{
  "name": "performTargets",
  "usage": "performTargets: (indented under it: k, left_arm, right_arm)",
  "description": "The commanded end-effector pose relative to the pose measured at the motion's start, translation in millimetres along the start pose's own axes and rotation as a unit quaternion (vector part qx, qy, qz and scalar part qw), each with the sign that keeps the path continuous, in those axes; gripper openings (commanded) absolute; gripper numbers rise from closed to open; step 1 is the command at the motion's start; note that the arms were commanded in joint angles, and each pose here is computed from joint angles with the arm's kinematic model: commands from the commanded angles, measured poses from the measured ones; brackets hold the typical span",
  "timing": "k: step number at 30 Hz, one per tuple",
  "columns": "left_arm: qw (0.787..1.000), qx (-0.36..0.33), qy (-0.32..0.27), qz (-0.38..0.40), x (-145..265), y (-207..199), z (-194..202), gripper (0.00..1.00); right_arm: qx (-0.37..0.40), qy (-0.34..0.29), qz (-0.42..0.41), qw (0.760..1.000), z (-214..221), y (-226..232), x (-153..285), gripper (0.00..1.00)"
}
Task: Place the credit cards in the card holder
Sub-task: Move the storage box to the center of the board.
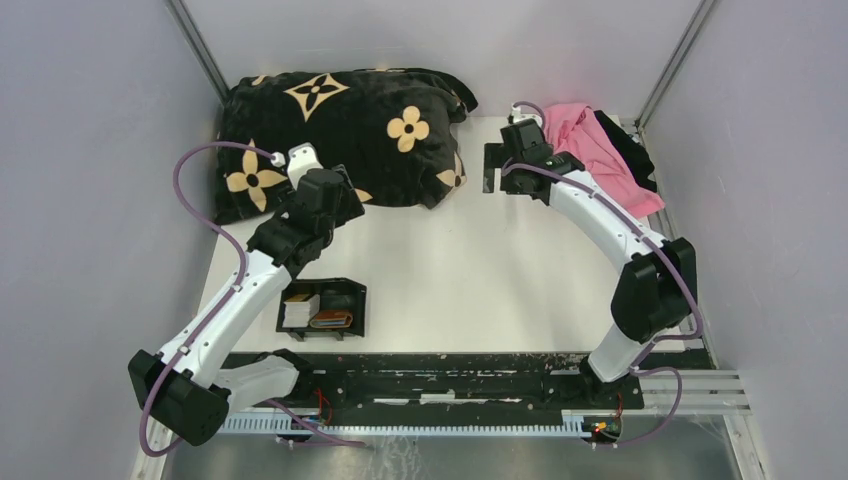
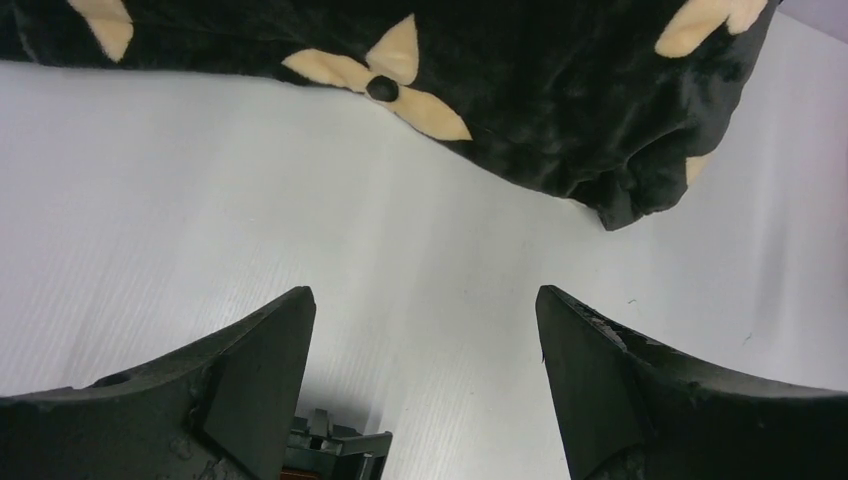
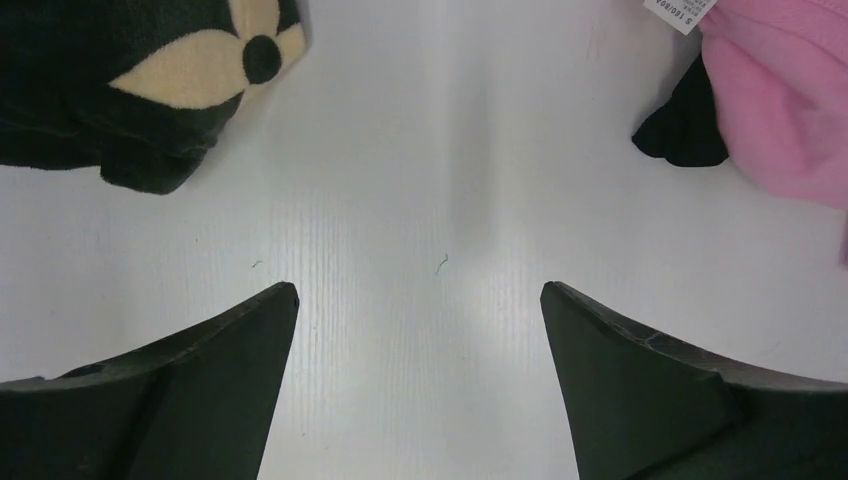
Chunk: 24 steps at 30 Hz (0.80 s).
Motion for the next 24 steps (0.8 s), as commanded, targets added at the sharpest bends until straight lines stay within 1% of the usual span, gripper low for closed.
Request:
performTargets:
  k: [1, 6, 9, 11, 13, 17, 24]
  left_arm:
    - [0.999, -0.003, -0.035, -0.018, 8, 6, -19, 0.89]
    - [0.996, 0.017, -0.031, -0.079, 10, 22, -16, 0.9]
    - [0.995, 0.022, -0.024, -0.09, 13, 25, -15, 0.91]
    - [0.995, 0.022, -0.031, -0.088, 19, 27, -20, 0.92]
    - [0.994, 0.023, -0.045, -0.093, 25, 32, -28, 0.93]
    - [0.99, 0.029, -0.071, -0.114, 39, 47, -38, 0.94]
    - [0.98, 0.077, -0.115, -0.144, 59, 72, -51, 0.95]
  right_arm:
    - [0.072, -0.037, -0.007, 0.997, -7, 30, 37, 0.99]
    - [0.17, -0.064, -0.096, 0.979, 12, 120, 55, 1.0]
    - [0.226, -0.068, -0.148, 0.96, 24, 169, 65, 0.98]
    - [0.251, -0.074, -0.179, 0.949, 32, 198, 71, 0.97]
    - [0.26, -0.076, -0.204, 0.941, 37, 217, 73, 0.96]
    - [0.3, -0.079, -0.249, 0.917, 51, 256, 77, 0.93]
    - [0.358, -0.09, -0.327, 0.87, 69, 312, 82, 0.89]
Point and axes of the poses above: each gripper's point midway between its finger pads, its own x axis back along the fingers, its own y axis along the line the jaws close on, z = x × y, the point moved 3 cm from there along x, back along the fingers, and after that the axes turned 14 degrees about x, right-handed, at the moved point
